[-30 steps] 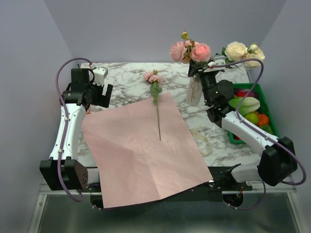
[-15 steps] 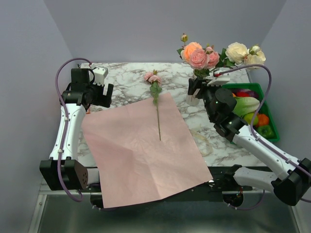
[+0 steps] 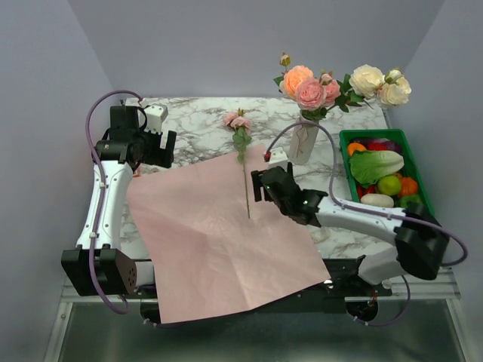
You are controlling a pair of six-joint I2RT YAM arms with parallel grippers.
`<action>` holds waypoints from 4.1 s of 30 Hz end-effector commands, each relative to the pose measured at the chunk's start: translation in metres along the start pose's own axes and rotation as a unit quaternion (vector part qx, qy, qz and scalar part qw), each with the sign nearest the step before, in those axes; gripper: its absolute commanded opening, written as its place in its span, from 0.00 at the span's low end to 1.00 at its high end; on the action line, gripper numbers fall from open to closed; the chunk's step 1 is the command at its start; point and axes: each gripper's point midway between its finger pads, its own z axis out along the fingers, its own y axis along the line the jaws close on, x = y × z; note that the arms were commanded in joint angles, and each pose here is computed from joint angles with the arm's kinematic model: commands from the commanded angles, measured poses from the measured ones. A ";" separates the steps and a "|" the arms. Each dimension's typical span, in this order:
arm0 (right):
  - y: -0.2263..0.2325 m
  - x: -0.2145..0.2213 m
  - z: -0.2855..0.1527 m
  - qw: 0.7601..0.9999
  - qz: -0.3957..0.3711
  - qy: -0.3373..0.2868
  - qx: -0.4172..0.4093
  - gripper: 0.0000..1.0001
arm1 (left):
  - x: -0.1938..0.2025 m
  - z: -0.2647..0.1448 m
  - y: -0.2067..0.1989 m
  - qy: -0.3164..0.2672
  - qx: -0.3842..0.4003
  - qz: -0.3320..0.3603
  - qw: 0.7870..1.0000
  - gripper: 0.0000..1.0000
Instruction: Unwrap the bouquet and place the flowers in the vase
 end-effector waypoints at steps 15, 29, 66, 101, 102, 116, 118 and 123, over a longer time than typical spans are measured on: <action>0.053 0.039 0.139 0.987 -0.019 0.157 -0.004 0.66 | 0.005 -0.013 0.000 -0.002 -0.003 0.021 1.000 0.99; 0.047 0.056 0.185 0.976 0.007 0.218 0.005 0.49 | 0.010 -0.007 0.002 0.005 -0.005 0.022 1.000 0.99; 0.047 -0.244 -0.130 0.916 -0.081 -0.352 -0.172 0.01 | -0.006 -0.028 -0.002 -0.027 -0.009 0.007 1.000 0.99; -0.170 -0.354 -0.126 0.770 0.023 -0.628 0.110 0.01 | -0.015 -0.008 -0.002 -0.017 0.018 0.035 0.999 0.99; -0.170 -0.351 -0.112 0.776 0.020 -0.621 0.112 0.01 | -0.015 -0.007 -0.002 -0.017 0.019 0.036 0.999 0.99; -0.181 -0.329 -0.050 0.785 -0.002 -0.600 0.154 0.01 | -0.011 -0.002 0.003 -0.010 0.013 0.053 0.998 0.99; -0.181 -0.319 -0.044 0.792 -0.004 -0.591 0.153 0.01 | -0.011 -0.003 0.002 -0.011 0.014 0.054 0.998 0.99; -0.183 -0.296 -0.044 0.801 -0.006 -0.579 0.153 0.01 | -0.010 -0.003 0.000 -0.012 0.018 0.054 0.998 0.99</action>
